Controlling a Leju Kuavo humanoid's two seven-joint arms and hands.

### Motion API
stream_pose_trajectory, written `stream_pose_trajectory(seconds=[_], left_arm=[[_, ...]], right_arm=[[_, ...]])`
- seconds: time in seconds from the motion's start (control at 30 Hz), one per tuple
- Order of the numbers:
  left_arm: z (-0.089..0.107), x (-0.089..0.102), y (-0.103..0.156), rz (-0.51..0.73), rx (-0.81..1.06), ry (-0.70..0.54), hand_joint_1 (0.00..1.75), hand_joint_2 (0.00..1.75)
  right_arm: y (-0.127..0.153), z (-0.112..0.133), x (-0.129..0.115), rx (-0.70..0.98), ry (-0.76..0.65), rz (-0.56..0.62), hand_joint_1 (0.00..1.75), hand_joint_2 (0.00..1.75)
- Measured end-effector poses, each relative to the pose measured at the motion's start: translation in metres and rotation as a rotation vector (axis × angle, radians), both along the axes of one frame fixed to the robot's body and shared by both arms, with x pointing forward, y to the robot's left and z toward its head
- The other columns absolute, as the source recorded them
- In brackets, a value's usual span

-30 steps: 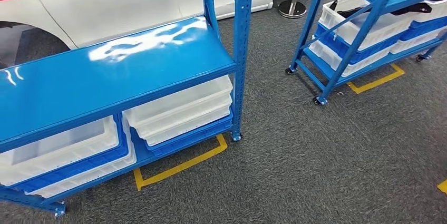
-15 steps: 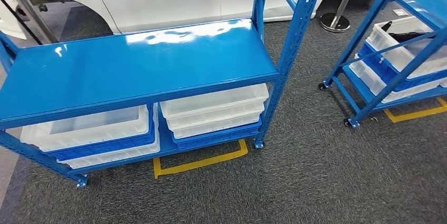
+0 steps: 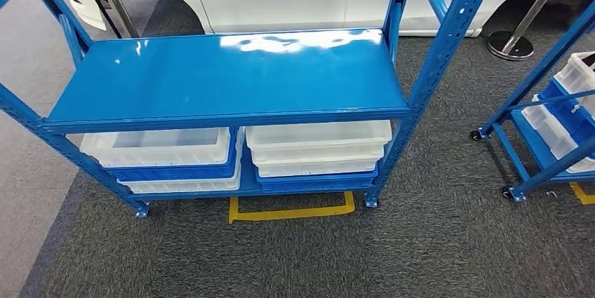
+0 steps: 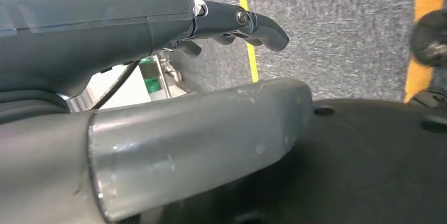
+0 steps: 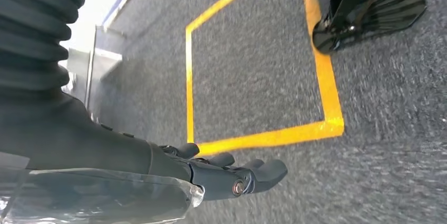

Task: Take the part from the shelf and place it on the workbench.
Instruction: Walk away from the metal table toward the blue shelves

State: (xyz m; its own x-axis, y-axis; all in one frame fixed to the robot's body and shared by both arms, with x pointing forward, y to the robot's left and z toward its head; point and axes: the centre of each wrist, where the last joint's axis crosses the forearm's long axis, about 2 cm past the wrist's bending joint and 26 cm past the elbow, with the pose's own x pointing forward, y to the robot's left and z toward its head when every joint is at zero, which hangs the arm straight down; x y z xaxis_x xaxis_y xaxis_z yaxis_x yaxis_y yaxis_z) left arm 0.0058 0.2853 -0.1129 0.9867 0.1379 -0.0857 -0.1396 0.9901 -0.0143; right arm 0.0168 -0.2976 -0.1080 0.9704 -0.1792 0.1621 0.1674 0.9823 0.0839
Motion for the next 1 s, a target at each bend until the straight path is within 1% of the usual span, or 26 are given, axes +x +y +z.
stream_pose_trajectory(seconds=[0.03, 0.1, 0.13, 0.17, 0.27, 0.3, 0.33, 0.7, 0.83, 0.87, 0.9, 1.0], left_arm=[[0.0, 0.0, 0.0004, 0.001, -0.002, 0.0, 0.07, 0.0], [0.0, 0.0004, 0.0008, 0.003, -0.003, -0.002, 0.95, 0.0], [0.0, 0.0002, 0.0009, 0.004, -0.004, -0.002, 1.38, 0.0], [0.0, -0.0003, 0.0009, 0.005, -0.004, -0.002, 1.75, 0.0], [-0.0001, -0.0014, 0.0008, 0.005, -0.002, -0.016, 1.75, 0.0], [-0.0001, -0.0012, 0.0008, 0.007, -0.002, -0.022, 1.75, 0.0], [-0.0001, -0.0011, 0.0008, 0.009, -0.001, -0.028, 1.75, 0.0], [-0.0003, -0.0056, 0.0059, 0.009, 0.016, -0.035, 1.75, 0.0], [-0.0002, -0.0048, 0.0056, 0.006, 0.014, -0.04, 1.75, 0.0], [-0.0002, -0.0044, 0.0053, 0.005, 0.013, -0.041, 1.75, 0.0], [-0.0002, -0.0039, 0.005, 0.004, 0.012, -0.042, 1.62, 0.0], [-0.0002, -0.0027, 0.0047, 0.002, 0.019, -0.04, 0.31, 0.0]], right_arm=[[0.0002, 0.0001, 0.0012, 0.003, 0.014, -0.009, 0.0, 0.0], [0.0005, 0.0001, 0.0017, 0.006, 0.032, -0.022, 0.0, 0.0], [0.0006, 0.0, 0.0015, 0.006, 0.036, -0.027, 0.03, 0.0], [0.0007, 0.0, 0.0013, 0.008, 0.037, -0.031, 0.36, 0.0], [0.0016, -0.0001, 0.0008, 0.018, 0.036, -0.045, 1.58, 0.0], [0.0021, -0.0002, 0.0005, 0.022, 0.034, -0.048, 1.67, 0.0], [0.0027, -0.0003, 0.0003, 0.026, 0.031, -0.052, 1.7, 0.0], [0.0031, -0.0005, -0.0014, 0.028, 0.019, -0.074, 1.68, 0.0], [0.0031, -0.0005, -0.0014, 0.028, 0.019, -0.076, 1.74, 0.0], [0.003, -0.0005, -0.0014, 0.027, 0.019, -0.076, 1.73, 0.0], [0.003, -0.0005, -0.0014, 0.026, 0.019, -0.077, 1.4, 0.0], [0.0029, -0.0004, -0.0012, 0.021, 0.02, -0.081, 0.11, 0.0]])
